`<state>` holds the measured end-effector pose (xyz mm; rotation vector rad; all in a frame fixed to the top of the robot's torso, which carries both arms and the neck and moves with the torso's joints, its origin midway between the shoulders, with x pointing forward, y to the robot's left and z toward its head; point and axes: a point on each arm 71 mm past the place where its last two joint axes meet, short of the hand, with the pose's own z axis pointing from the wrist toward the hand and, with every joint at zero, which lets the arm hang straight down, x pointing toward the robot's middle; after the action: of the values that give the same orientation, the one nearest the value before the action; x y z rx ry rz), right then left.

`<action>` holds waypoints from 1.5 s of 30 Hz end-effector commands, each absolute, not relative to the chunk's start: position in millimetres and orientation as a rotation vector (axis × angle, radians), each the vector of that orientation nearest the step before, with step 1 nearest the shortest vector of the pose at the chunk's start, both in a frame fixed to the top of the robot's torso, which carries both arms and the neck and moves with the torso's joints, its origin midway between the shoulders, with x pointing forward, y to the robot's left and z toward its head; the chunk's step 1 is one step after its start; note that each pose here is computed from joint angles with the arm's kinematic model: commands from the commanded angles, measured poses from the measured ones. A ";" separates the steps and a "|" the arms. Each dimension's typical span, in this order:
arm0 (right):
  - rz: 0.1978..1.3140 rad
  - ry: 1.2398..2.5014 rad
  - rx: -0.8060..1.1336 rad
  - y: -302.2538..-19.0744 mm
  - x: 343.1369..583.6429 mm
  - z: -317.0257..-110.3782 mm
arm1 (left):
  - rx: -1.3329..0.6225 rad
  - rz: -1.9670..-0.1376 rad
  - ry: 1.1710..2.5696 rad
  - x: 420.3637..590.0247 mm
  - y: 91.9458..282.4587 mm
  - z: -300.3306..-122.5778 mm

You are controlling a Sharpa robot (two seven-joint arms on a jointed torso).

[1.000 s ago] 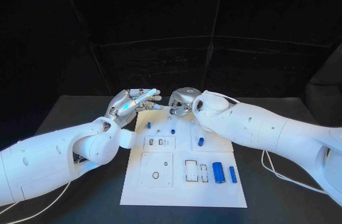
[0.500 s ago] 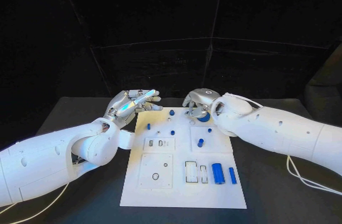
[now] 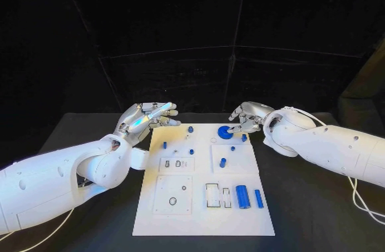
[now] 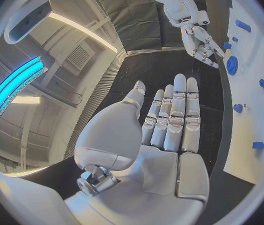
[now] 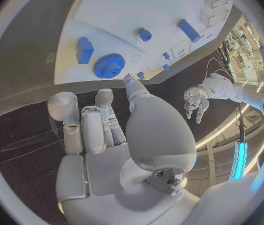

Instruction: Assemble the parts on the task board

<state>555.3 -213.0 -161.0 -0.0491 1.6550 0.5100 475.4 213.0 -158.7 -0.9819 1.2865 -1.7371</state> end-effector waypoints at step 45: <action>0.449 1.805 -0.114 -193.8 569.8 -175.2 | -0.976 -1.767 1.283 480.1 211.1 -159.3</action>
<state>569.5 -193.2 -174.5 -0.0977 1.7912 0.4691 480.4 212.2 -160.8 -0.9858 1.2870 -1.7440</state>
